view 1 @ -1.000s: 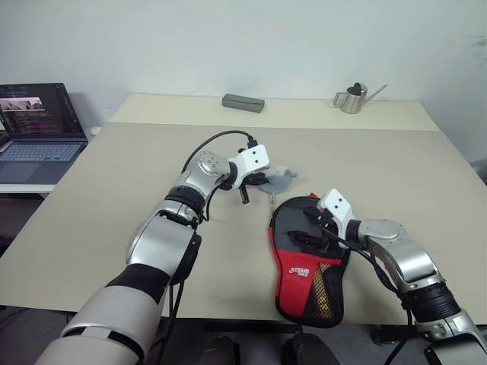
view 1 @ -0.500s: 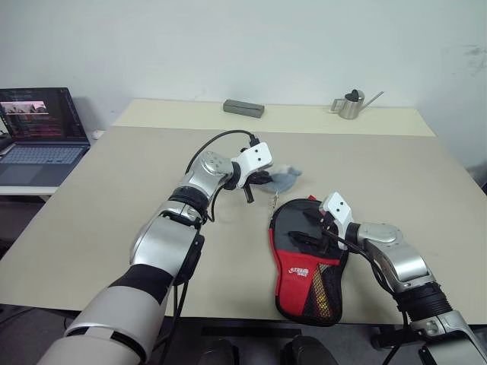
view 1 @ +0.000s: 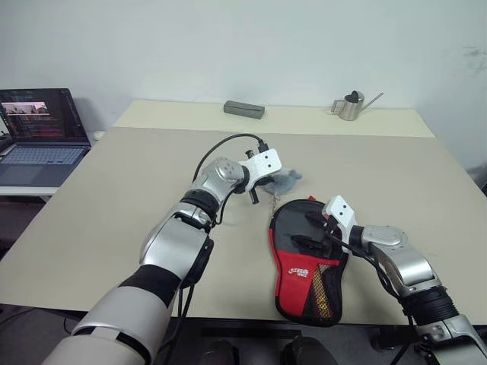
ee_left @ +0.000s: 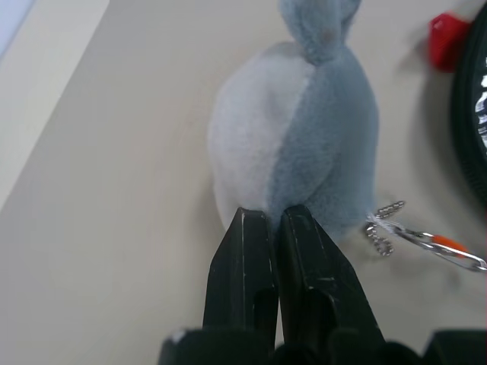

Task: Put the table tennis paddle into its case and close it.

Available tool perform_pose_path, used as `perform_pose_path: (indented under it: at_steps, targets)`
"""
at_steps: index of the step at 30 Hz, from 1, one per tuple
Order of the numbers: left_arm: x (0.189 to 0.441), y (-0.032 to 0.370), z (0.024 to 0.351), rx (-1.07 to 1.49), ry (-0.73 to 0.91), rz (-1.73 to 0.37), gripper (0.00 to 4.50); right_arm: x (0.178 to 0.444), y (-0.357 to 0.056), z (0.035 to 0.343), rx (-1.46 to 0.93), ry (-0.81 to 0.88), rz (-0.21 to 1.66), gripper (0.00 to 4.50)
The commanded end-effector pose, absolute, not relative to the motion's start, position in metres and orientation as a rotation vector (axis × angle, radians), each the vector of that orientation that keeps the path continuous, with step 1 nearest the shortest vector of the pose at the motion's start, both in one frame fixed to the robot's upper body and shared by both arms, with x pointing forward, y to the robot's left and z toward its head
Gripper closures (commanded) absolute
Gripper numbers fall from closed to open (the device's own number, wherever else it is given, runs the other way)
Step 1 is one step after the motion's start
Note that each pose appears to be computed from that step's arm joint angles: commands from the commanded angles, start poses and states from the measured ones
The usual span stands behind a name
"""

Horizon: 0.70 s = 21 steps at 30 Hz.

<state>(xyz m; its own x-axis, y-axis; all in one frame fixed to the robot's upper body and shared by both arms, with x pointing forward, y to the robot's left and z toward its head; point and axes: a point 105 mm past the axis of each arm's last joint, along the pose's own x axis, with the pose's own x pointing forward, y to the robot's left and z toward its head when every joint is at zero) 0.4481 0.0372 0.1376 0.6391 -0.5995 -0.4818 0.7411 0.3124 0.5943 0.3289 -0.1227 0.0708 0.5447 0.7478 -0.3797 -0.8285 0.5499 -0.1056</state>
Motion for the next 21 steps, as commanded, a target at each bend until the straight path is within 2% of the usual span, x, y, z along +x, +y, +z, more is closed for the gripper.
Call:
perform_pose_path:
  at_steps: [1, 21]
  targets:
    - [0.453, 0.028, 0.156, 0.938, 0.115, -0.849, 4.48, 0.3, -0.134, 0.011, -0.27, 0.579, 0.956, 0.0]
    - [0.444, -0.027, 0.166, 1.047, -0.052, -0.85, 4.48, 0.287, -0.134, 0.014, -0.252, 0.582, 0.939, 0.0]
